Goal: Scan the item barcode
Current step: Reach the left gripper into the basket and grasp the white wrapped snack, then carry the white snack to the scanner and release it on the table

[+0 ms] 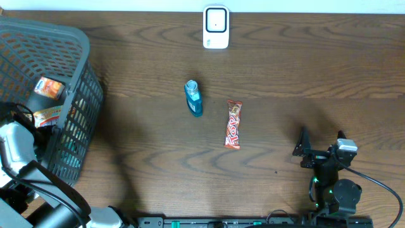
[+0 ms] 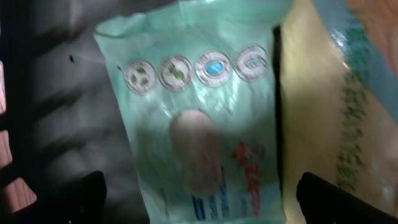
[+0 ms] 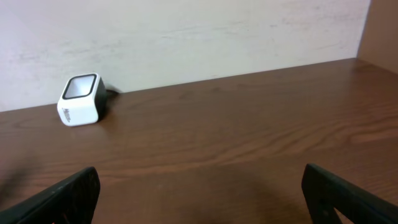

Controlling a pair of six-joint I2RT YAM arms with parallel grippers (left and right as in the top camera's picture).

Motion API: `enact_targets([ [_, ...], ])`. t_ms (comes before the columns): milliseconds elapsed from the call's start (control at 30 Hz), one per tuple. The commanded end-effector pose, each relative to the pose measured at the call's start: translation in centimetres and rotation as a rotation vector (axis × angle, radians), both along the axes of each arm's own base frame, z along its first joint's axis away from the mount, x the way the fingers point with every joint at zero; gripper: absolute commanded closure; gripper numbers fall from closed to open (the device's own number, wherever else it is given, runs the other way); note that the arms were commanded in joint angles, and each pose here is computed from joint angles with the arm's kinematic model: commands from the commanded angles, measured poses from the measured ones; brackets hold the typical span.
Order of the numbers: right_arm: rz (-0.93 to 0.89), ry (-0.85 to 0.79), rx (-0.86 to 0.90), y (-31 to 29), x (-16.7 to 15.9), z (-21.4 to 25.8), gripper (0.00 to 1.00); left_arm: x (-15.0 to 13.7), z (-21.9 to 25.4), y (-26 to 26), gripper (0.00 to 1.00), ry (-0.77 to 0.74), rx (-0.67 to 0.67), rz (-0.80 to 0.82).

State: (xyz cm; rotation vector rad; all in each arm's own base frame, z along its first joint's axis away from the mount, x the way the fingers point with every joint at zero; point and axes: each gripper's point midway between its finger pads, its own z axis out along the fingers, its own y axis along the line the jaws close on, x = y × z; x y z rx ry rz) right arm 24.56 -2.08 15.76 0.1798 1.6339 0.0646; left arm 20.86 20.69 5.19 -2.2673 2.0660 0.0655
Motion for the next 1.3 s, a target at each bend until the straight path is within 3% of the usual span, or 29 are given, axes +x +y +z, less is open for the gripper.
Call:
enact_targets([
  [0,-0.003,0.002,-0.006,-0.1,0.0,-0.1,0.01,-0.7,-0.7,0.6,0.02,0.021,0.020,0.033],
  [500,-0.003,0.002,-0.006,-0.1,0.0,-0.1,0.01,-1.6,-3.6,0.1,0.01,0.023,0.039,0.034],
  [567,-0.003,0.002,-0.006,-0.1,0.0,-0.1,0.01,-2.0,-3.8,-0.2,0.11,0.033,0.033,0.034],
  [700,-0.003,0.002,-0.006,-0.1,0.0,-0.1,0.01,-2.4,-3.9,-0.6,0.43,0.053,0.015,0.025],
  [800,-0.003,0.002,-0.006,-0.1,0.0,-0.1,0.01,-2.5,-3.9,-0.7,0.58,0.055,0.011,0.025],
  [1033,-0.003,0.002,-0.006,-0.1,0.0,-0.1,0.01,-0.6,-0.4,0.8,0.62,-0.031,0.088,-0.067],
  [1267,-0.003,0.002,-0.006,-0.1,0.0,-0.1,0.01,2.7,11.3,3.5,0.63,-0.286,0.325,-0.068],
])
